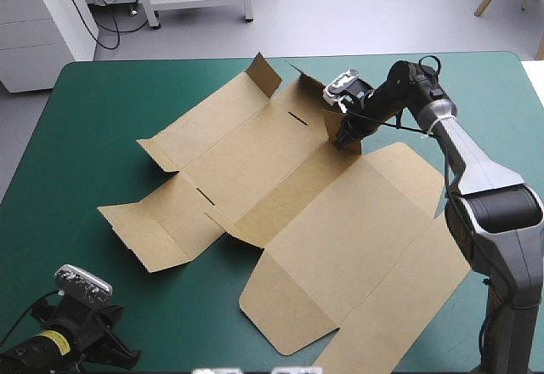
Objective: Fold the box
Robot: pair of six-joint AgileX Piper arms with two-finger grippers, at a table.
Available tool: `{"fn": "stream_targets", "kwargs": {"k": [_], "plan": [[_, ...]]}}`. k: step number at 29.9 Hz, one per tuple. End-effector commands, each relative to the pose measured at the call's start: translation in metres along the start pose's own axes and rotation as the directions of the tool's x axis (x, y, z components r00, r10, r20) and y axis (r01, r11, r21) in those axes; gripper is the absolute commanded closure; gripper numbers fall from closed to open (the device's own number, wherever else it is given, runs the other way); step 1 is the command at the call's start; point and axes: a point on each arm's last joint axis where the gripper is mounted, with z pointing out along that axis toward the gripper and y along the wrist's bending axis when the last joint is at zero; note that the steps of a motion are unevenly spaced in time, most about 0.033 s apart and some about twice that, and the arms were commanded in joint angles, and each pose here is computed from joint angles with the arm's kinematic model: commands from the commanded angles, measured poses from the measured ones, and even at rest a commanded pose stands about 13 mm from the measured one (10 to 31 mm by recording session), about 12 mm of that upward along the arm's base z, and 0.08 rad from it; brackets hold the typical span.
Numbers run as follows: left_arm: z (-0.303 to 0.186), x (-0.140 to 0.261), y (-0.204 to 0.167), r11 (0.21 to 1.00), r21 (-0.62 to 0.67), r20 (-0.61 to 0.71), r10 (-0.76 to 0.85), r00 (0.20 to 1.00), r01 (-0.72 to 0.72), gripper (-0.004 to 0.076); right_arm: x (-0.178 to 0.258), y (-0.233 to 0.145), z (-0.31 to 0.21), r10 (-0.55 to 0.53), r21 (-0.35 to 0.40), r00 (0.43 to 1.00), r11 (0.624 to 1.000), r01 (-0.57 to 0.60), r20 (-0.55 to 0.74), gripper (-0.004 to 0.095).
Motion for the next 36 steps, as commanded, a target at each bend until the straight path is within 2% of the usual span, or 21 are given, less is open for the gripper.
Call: {"fn": "stream_targets", "kwargs": {"k": [1, 4, 8, 9, 12, 14, 22, 36], "plan": [[-0.005, -0.009, 0.001, 1.000, -0.005, 0.061, -0.008, 0.998, 0.008, 0.0734, -0.022, 0.020, -0.035, -0.244, 0.005, 0.968, 0.970, 0.244, 0.059, 0.0923], [-0.005, -0.009, 0.001, 1.000, -0.005, 0.061, -0.008, 0.998, 0.008, 0.0734, -0.031, 0.035, -0.033, -0.387, -0.005, 0.922, 0.922, 0.387, 0.021, 0.0924], [-0.005, -0.009, 0.001, 1.000, -0.005, 0.061, -0.008, 0.998, 0.008, 0.0734, -0.043, 0.061, -0.026, -0.515, -0.026, 0.857, 0.857, 0.514, -0.001, 0.0926], [-0.005, -0.009, 0.001, 1.000, -0.005, 0.061, -0.008, 0.998, 0.008, 0.0734, -0.047, 0.069, -0.023, -0.558, -0.026, 0.830, 0.830, 0.557, -0.022, 0.0927], [-0.005, -0.009, 0.001, 1.000, -0.005, 0.061, -0.008, 0.998, 0.008, 0.0734, -0.052, 0.083, -0.018, -0.644, -0.011, 0.759, 0.763, 0.646, -0.103, 0.0927], [-0.005, -0.009, 0.001, 1.000, -0.005, 0.061, -0.008, 0.998, 0.008, 0.0734, -0.055, 0.091, -0.016, -0.667, -0.012, 0.736, 0.742, 0.670, -0.116, 0.0927], [-0.005, -0.009, 0.001, 1.000, -0.005, 0.061, -0.008, 0.998, 0.008, 0.0734, -0.063, 0.108, -0.013, -0.673, -0.059, 0.740, 0.739, 0.671, -0.003, 0.0927], [-0.013, -0.016, 0.002, 1.000, -0.010, 0.101, -0.007, 0.995, 0.008, 0.0734, -0.063, 0.108, -0.013, -0.673, -0.057, 0.739, 0.738, 0.672, -0.005, 0.0927]]}}
